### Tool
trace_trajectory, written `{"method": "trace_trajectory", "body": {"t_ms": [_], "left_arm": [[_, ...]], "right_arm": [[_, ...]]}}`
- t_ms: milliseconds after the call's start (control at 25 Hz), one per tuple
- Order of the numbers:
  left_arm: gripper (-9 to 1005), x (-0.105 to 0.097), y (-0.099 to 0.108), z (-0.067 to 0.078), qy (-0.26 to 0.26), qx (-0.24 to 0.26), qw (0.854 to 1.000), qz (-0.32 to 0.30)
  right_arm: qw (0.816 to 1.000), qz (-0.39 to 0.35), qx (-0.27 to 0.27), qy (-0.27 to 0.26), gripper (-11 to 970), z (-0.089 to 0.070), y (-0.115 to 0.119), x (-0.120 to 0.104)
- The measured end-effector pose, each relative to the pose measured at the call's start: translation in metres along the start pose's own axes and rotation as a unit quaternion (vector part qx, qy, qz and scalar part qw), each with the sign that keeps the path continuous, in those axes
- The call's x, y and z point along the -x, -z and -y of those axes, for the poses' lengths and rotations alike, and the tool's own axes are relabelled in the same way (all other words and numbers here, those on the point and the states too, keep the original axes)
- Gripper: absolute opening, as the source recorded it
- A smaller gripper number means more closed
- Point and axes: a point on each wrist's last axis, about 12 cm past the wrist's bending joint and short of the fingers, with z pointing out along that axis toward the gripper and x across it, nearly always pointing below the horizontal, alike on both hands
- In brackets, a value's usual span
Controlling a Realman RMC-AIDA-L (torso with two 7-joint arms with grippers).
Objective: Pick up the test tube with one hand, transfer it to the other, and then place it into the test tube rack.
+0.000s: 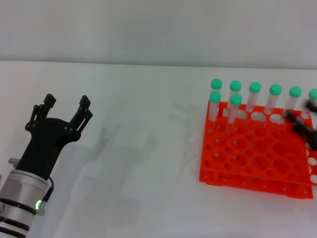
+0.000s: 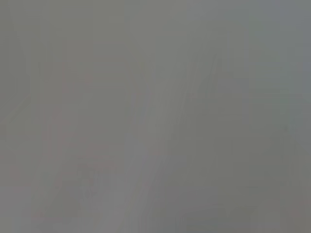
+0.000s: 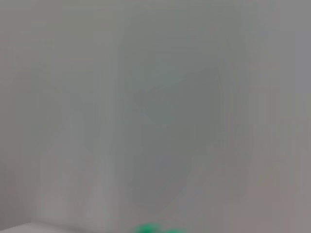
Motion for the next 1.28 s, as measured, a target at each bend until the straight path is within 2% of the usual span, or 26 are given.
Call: {"method": "trace_trajectory", "body": {"t_ms": [120,320,480,760,1000,1280], "left_arm": [[892,0.000,-0.001,-0.003,-0.009,0.000,1.000,-0.001],[889,0.003,-0.009,-0.004,-0.018,-0.008,1.000,0.002],[888,0.005,-0.014,-0.005,-0.020,-0.004,1.000,0.009],[884,0.008,-0.018,-0.008,-0.018,0.008,1.000,0.017],[881,0.010,-0.023,-0.010,-0.025,0.004,1.000,0.017],[878,0.011,-0.027,-0.008,-0.023,-0.001,1.000,0.018]], "right_arm": [[0.995,0.019,-0.093,0.019,650,0.018,0.022,-0.001],[0.968,0.002,-0.250,0.036,668,0.049,0.059,-0.008],[0.948,-0.015,-0.315,0.029,683,0.058,0.072,-0.015],[0.944,-0.011,-0.329,0.013,708,0.057,0.072,-0.018],[0.946,-0.014,-0.325,0.005,875,0.055,0.067,-0.019],[0.945,-0.013,-0.327,-0.003,873,0.052,0.068,-0.022]]}}
